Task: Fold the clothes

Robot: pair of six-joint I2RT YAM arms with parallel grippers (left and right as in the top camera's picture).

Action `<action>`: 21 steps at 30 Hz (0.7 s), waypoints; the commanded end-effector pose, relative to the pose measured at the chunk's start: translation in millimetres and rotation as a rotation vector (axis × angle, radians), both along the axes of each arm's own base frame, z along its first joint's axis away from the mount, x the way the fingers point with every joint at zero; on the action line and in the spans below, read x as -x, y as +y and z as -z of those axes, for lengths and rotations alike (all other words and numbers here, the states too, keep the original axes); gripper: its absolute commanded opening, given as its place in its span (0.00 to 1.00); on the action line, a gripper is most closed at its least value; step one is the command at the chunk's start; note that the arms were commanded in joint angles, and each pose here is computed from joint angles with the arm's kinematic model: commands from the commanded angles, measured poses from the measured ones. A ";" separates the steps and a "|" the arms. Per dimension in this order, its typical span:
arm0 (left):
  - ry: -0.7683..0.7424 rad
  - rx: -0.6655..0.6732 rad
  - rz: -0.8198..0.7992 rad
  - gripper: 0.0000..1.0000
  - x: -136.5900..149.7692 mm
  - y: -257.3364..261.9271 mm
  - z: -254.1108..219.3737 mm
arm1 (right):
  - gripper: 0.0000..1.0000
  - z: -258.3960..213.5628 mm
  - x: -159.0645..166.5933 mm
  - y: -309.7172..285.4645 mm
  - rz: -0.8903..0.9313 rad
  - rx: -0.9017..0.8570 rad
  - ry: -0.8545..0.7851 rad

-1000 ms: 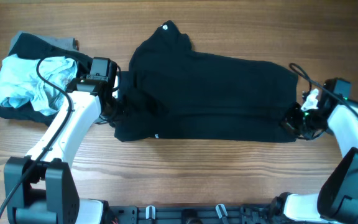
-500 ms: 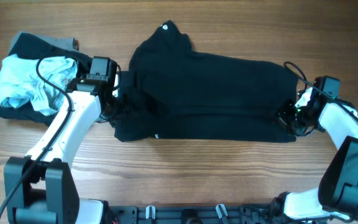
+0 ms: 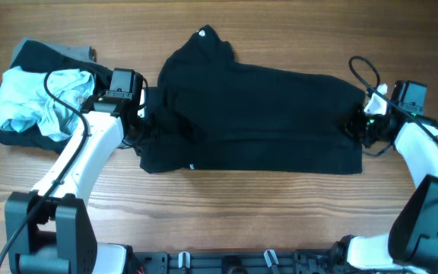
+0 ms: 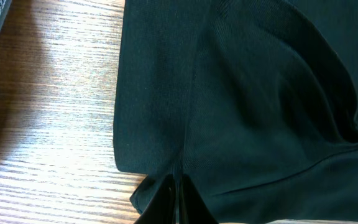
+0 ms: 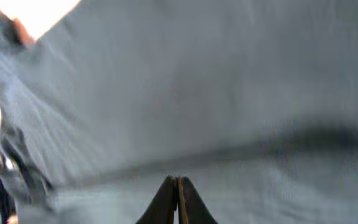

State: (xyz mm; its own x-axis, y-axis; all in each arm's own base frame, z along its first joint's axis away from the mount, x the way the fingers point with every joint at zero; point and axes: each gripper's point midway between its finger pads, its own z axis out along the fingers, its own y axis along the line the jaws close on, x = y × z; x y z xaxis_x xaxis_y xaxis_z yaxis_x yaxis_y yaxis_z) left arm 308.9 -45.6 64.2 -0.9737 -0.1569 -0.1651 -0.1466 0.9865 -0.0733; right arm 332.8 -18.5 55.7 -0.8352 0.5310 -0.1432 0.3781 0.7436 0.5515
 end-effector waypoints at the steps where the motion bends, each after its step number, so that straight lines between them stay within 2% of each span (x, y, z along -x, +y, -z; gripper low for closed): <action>1: -0.016 -0.012 0.002 0.04 -6.7 1.7 -3.3 | 0.04 22.7 42.0 -8.3 -0.019 0.116 0.179; 6: -0.016 -0.012 0.002 0.04 -6.7 1.7 -3.3 | 0.04 51.2 60.8 -1.4 0.030 0.102 0.223; 11: -0.016 -0.012 0.002 0.04 -6.8 1.7 -3.3 | 0.04 59.5 54.1 -3.4 0.050 0.112 0.172; 16: -0.016 -0.012 0.002 0.04 -6.8 1.6 -3.3 | 0.04 57.4 32.0 -12.2 0.084 0.139 0.090; 21: -0.016 -0.012 0.002 0.04 -6.8 1.7 -3.3 | 0.04 40.0 -12.5 -25.9 0.167 0.154 -0.089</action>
State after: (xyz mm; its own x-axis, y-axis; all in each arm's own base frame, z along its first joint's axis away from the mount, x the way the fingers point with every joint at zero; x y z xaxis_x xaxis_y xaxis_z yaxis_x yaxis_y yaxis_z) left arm 309.0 -45.6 64.2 -0.9736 -0.1569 -0.1655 -0.1465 0.9865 -0.0734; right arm 329.1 -39.3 11.8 -0.7681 0.5822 -0.2667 0.4367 0.7808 0.4468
